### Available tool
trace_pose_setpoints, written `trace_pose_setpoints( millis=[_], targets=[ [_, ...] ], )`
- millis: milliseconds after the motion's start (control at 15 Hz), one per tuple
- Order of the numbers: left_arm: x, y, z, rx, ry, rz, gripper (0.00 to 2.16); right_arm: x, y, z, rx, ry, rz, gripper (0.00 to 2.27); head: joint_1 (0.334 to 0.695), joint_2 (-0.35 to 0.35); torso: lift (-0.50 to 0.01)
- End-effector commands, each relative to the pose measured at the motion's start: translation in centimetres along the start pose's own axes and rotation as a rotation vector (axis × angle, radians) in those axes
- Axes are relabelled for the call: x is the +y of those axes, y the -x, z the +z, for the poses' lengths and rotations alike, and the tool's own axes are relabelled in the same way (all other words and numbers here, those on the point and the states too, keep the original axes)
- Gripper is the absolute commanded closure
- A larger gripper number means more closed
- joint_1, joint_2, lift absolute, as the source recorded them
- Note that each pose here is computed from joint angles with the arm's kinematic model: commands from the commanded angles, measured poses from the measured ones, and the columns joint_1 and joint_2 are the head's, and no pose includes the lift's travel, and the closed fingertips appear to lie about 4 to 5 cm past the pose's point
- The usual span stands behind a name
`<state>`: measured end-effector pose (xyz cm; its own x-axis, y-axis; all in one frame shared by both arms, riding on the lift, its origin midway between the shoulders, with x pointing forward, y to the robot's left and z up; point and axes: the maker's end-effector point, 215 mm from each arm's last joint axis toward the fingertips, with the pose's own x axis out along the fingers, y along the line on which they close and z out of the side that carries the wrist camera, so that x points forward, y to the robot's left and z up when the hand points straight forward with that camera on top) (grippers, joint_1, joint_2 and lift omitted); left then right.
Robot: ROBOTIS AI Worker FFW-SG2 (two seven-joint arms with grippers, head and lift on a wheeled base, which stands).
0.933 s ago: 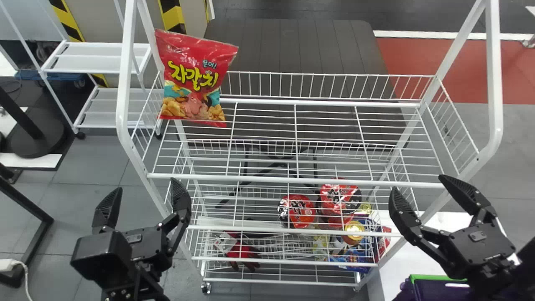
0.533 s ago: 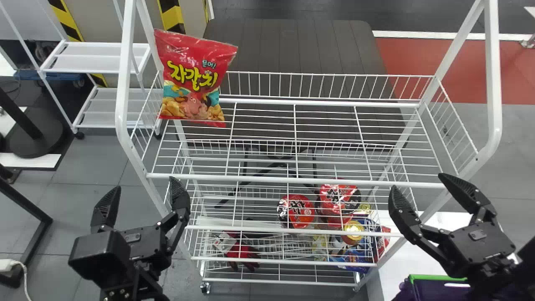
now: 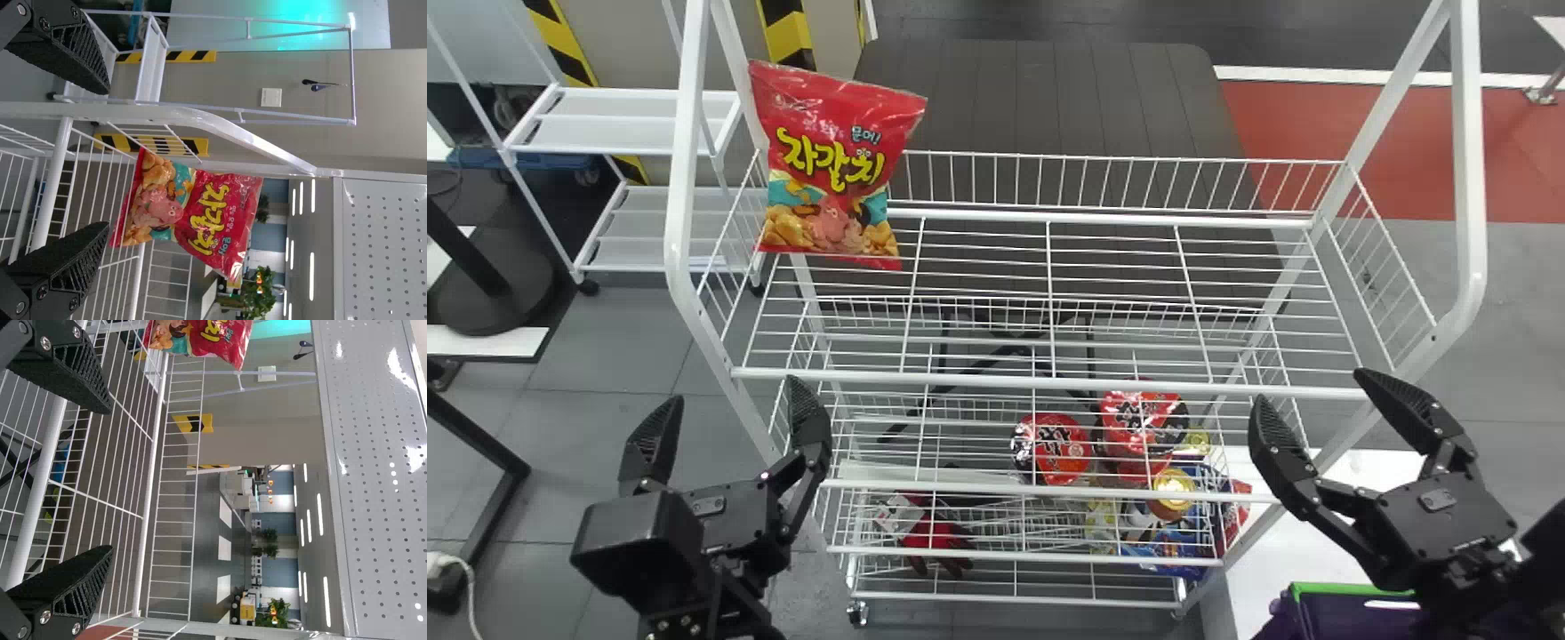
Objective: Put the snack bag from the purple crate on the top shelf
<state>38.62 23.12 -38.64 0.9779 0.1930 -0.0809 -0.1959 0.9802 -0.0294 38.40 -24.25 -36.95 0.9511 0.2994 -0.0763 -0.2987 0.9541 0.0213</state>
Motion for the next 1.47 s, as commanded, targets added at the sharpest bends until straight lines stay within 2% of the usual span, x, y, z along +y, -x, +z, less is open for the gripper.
trace_pose_setpoints(
  millis=[0,267,1400],
  targets=[
    [-0.01,0.01,-0.04,0.001,0.0,-0.001,0.11,-0.13,0.09,0.01,0.0,0.002,-0.002,0.08,0.695,-0.017,-0.005],
    [-0.09,0.06,-0.22,0.004,0.001,0.0,0.11,-0.45,0.21,-0.01,-0.001,-0.004,-0.003,0.08,0.695,-0.021,-0.007],
    [-0.1,0.07,-0.37,0.004,0.005,0.003,0.11,-0.92,0.22,-0.71,0.023,-0.015,-0.018,0.08,0.695,-0.033,-0.076]
  ],
)
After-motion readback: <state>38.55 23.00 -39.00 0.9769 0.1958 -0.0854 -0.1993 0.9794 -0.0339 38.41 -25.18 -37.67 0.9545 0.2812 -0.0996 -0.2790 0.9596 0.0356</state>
